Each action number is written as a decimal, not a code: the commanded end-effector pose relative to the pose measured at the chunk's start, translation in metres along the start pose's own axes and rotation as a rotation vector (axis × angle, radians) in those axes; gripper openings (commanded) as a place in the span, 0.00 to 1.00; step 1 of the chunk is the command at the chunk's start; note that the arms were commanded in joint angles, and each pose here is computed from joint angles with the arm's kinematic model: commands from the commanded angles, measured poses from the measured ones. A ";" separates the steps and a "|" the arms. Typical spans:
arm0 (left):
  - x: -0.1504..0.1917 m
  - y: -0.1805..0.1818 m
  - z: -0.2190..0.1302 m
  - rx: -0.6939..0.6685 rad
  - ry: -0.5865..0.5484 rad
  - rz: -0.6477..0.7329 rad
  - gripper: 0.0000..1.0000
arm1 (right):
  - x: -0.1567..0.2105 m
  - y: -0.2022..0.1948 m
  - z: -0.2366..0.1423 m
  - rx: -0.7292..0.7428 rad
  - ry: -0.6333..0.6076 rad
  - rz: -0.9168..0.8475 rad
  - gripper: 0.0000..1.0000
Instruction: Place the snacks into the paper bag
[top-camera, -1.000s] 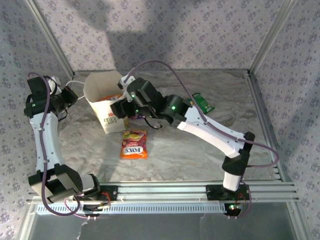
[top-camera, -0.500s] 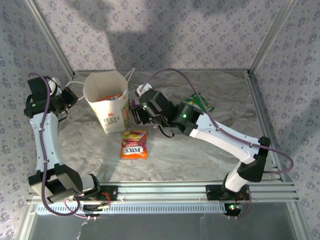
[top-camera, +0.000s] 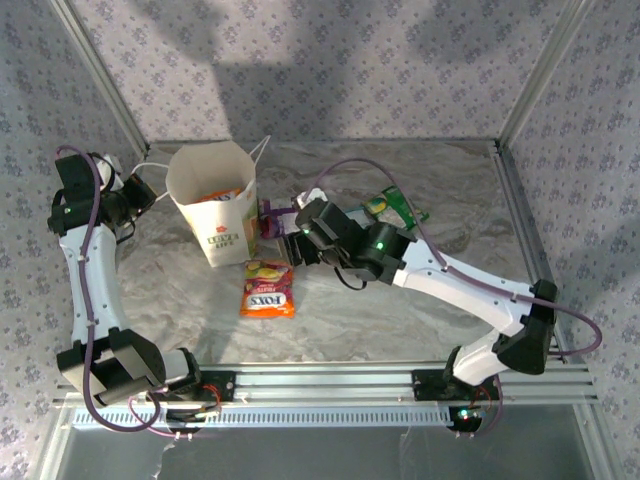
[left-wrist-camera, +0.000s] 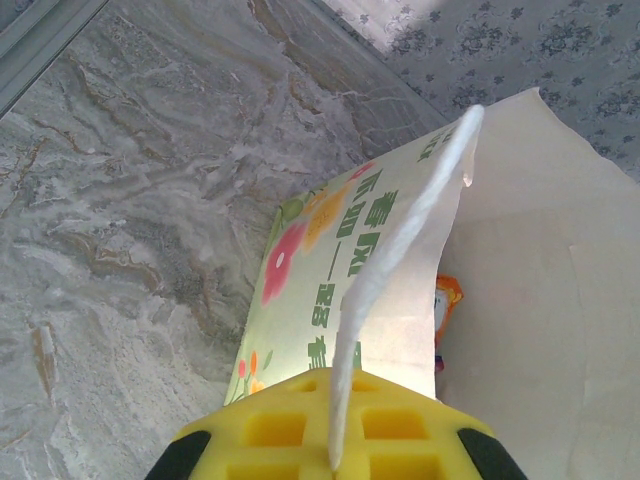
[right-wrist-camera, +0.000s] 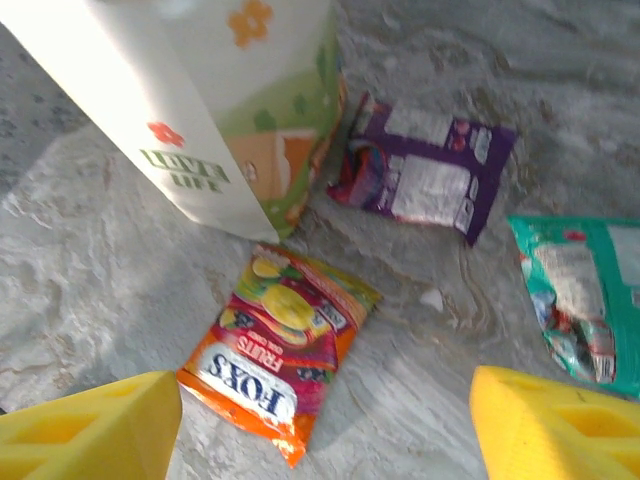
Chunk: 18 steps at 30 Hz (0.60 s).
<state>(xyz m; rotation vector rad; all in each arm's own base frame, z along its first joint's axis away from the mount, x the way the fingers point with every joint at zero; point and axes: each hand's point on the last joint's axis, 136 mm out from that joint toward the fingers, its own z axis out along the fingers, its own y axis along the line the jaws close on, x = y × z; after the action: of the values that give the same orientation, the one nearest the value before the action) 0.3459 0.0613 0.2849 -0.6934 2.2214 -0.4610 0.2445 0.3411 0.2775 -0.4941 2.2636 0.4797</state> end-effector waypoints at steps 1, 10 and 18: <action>-0.010 -0.002 -0.009 -0.007 -0.032 0.004 0.05 | 0.009 -0.003 0.004 -0.043 0.033 0.107 0.80; -0.009 -0.002 -0.009 -0.009 -0.031 0.005 0.05 | 0.053 0.002 0.049 -0.120 0.214 0.184 0.85; -0.007 -0.001 -0.010 -0.009 -0.031 0.006 0.05 | 0.089 0.011 0.085 -0.128 0.341 0.215 0.88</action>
<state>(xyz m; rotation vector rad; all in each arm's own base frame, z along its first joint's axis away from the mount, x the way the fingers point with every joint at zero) 0.3458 0.0619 0.2847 -0.6958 2.2212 -0.4567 0.2394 0.3644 0.1742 -0.4403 2.5811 0.6477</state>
